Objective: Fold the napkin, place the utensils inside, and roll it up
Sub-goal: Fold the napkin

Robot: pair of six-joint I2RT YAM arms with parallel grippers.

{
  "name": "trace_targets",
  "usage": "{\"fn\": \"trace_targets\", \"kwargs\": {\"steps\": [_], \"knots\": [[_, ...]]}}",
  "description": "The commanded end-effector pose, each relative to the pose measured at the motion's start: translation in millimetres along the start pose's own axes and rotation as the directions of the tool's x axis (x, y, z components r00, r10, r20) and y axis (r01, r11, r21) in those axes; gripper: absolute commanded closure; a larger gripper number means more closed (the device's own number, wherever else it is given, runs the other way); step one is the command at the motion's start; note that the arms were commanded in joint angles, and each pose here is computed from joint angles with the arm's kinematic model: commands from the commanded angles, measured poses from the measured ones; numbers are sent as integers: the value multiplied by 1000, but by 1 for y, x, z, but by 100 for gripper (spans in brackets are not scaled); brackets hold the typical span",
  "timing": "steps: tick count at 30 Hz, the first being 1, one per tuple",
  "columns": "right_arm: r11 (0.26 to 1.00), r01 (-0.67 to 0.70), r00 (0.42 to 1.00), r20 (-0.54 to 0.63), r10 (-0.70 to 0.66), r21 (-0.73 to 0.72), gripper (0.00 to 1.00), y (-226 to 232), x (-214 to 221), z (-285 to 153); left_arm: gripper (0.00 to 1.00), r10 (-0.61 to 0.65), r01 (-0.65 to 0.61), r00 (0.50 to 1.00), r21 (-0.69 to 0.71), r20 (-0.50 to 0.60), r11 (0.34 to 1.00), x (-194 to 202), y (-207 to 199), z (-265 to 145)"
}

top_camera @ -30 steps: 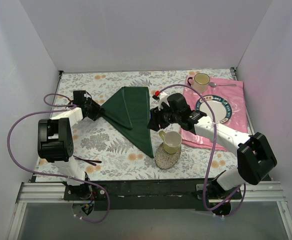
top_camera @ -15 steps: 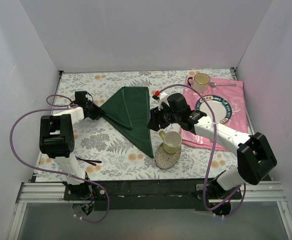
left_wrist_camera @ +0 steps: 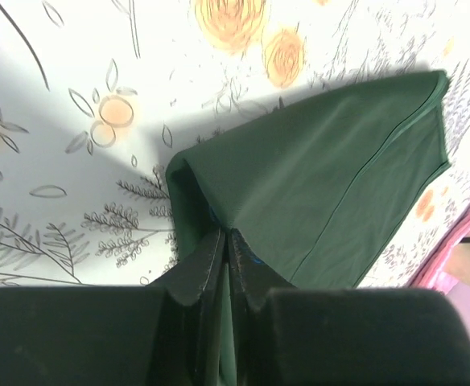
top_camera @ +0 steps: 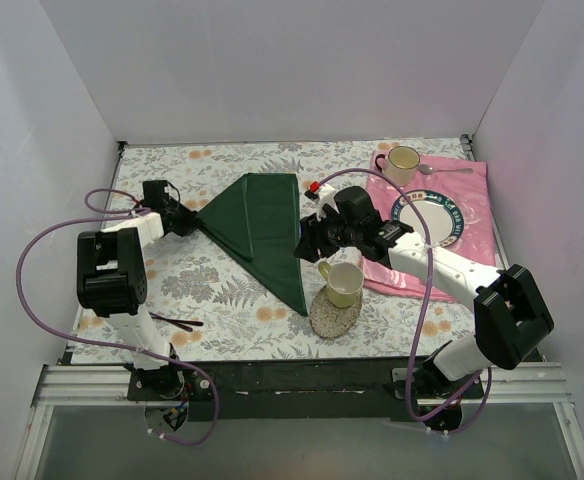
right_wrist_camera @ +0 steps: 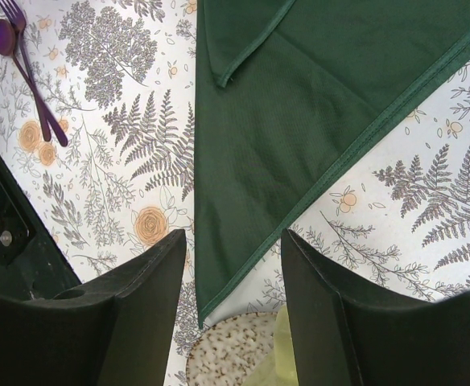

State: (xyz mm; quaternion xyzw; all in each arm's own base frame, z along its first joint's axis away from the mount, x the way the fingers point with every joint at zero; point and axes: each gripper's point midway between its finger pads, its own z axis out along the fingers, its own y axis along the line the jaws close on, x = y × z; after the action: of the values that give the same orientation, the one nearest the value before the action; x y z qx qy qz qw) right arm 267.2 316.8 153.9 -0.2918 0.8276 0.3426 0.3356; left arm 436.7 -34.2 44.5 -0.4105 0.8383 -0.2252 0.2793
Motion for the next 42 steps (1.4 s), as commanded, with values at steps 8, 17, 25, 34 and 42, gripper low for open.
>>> {"fn": "trace_targets", "kwargs": {"steps": [8, 17, 25, 34, 42], "knots": [[1000, 6, 999, 36, -5, -15, 41, 2, -15, 2, 92, -26, 26, 1000, 52, 10, 998, -19, -9, 1], [1000, 5, 1000, 25, -5, -16, 40, 1, -14, 5, 71, -7, 7, 1000, 69, 9, 998, -20, -13, -2], [987, 16, 1000, 6, -15, -160, 39, 36, -35, 55, 55, 55, -58, 995, 35, 79, 998, -31, -17, -40], [962, -8, 998, -65, -10, -272, 52, 68, -34, 144, 84, 23, -28, 999, 204, 23, 979, -30, -52, -38], [962, -13, 996, -86, -11, -272, 62, 61, -28, 183, 91, 9, -4, 1000, 174, -23, 985, -29, -41, -3]]}}
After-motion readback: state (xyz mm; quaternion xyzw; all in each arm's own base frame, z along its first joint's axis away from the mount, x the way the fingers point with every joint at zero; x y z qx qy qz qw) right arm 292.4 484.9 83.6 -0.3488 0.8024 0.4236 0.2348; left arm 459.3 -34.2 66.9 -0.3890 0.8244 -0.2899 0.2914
